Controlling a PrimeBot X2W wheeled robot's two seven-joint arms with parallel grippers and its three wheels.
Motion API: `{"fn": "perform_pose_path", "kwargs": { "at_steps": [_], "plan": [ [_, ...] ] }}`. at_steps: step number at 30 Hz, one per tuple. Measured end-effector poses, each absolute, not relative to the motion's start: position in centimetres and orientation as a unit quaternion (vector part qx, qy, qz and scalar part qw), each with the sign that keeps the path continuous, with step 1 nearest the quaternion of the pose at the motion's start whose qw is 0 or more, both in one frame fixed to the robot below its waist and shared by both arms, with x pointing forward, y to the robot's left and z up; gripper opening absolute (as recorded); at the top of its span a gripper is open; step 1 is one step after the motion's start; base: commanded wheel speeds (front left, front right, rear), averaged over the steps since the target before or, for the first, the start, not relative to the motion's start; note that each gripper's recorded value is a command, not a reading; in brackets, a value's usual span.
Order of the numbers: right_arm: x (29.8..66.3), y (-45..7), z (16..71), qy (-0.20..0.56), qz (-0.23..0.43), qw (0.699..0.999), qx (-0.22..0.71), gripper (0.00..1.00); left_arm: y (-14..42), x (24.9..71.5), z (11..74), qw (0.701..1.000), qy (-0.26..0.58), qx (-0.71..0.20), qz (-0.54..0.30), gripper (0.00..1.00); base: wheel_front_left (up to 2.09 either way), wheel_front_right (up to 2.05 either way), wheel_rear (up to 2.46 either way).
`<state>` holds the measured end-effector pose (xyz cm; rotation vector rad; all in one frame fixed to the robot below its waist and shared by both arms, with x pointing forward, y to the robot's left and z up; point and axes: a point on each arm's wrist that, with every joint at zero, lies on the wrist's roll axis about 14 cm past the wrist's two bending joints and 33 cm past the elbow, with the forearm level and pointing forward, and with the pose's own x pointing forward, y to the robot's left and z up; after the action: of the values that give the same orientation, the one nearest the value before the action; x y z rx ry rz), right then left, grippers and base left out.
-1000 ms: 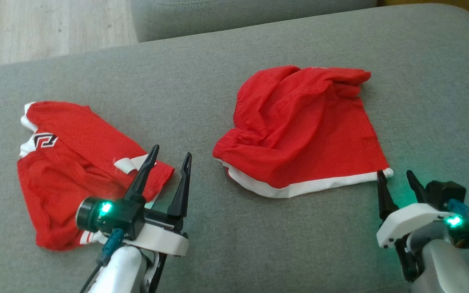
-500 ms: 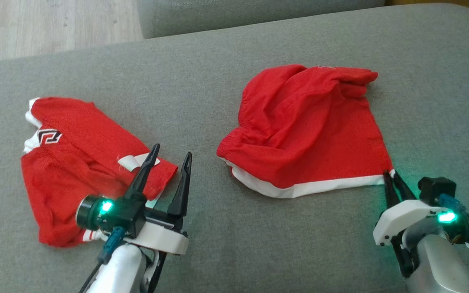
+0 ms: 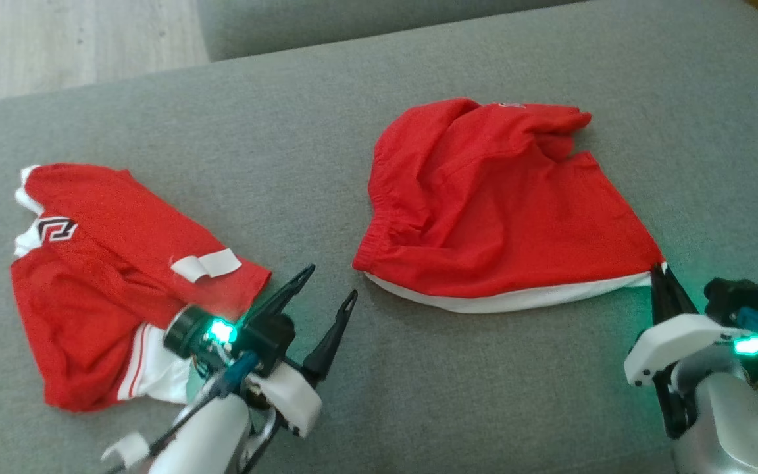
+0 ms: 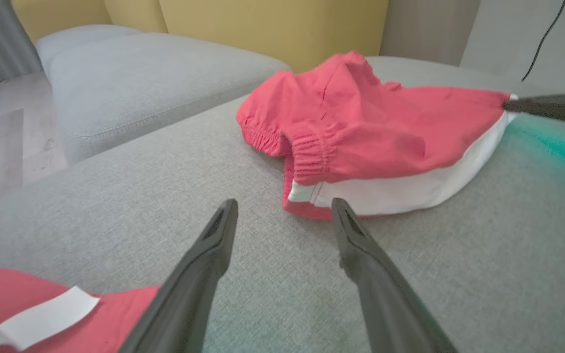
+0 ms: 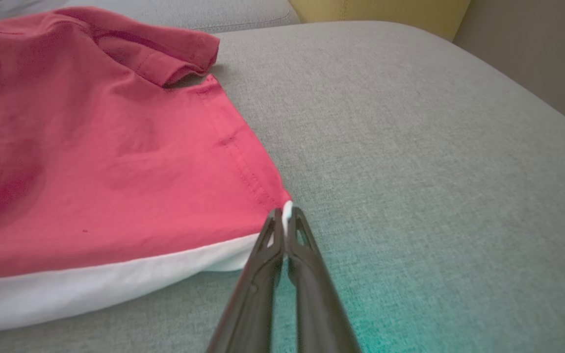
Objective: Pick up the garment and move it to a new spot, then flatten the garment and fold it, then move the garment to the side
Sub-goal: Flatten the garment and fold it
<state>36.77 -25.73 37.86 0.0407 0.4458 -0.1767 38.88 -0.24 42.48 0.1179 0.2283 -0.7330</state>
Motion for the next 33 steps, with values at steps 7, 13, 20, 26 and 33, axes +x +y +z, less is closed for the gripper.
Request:
{"fn": "perform_pose_path", "kwargs": {
  "at_steps": [7,13,20,26,33],
  "plan": [
    [37.9,-26.2,38.5,0.213,-0.091,0.973,0.019,0.00,-2.4,40.2,41.5,0.896,0.118,0.111,-0.414,1.00,0.00,0.00,0.00],
    [37.5,-26.6,37.9,0.223,-0.097,0.970,0.022,0.00,-4.5,39.5,41.0,0.876,0.120,0.104,-0.456,1.00,0.00,0.00,0.00],
    [37.2,-26.6,37.5,0.230,-0.098,0.968,0.023,0.00,-5.2,39.5,41.1,0.867,0.112,0.100,-0.476,1.00,0.00,0.00,0.00],
    [37.3,-26.6,37.6,0.229,-0.098,0.968,0.023,0.00,-5.7,38.8,41.0,0.855,0.110,0.106,-0.495,0.00,0.00,0.00,0.00],
    [38.2,-26.6,39.1,0.204,-0.095,0.974,0.019,0.00,-4.4,39.0,41.7,0.860,0.099,0.116,-0.487,0.00,0.00,0.00,0.00]
  ]
}}
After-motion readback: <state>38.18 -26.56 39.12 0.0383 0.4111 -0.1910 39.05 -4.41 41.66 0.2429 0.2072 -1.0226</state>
